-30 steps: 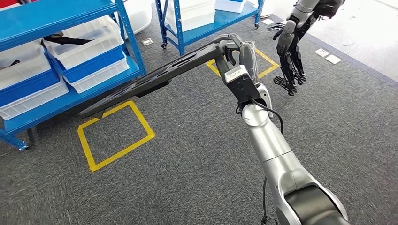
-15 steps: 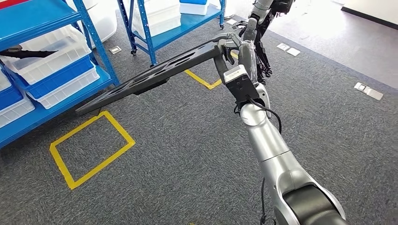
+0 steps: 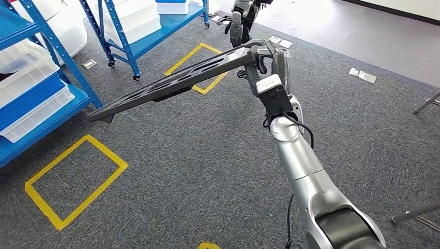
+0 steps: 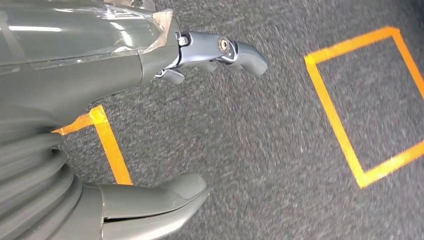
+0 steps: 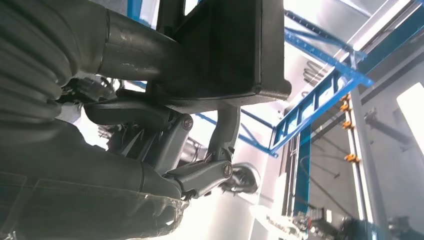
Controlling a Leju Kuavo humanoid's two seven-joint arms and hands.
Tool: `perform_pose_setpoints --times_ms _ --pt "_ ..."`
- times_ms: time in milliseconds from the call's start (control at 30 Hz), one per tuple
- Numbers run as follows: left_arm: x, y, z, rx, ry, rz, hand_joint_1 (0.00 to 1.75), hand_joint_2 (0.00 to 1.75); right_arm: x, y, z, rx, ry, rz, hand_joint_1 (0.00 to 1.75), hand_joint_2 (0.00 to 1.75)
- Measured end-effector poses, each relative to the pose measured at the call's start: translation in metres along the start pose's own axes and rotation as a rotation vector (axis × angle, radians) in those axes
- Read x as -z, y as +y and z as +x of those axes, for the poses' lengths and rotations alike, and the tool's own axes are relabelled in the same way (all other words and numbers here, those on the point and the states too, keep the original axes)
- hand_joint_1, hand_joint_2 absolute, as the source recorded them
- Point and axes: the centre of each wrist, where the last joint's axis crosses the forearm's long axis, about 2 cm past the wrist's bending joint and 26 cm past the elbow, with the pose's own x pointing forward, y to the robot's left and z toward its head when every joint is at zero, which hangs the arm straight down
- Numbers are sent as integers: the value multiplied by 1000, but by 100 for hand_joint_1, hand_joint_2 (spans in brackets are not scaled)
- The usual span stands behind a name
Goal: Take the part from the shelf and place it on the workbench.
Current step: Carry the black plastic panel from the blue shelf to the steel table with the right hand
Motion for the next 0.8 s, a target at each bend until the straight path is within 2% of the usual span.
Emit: perform_pose_setpoints --times_ms 467,800 --pt "1 3 0 20 -8 -3 0 175 -28 4 -8 8 34 -16 175 175" --pt "2 -4 4 36 -25 -36 0 175 -45 -6 -11 -23 81 -28 175 175"
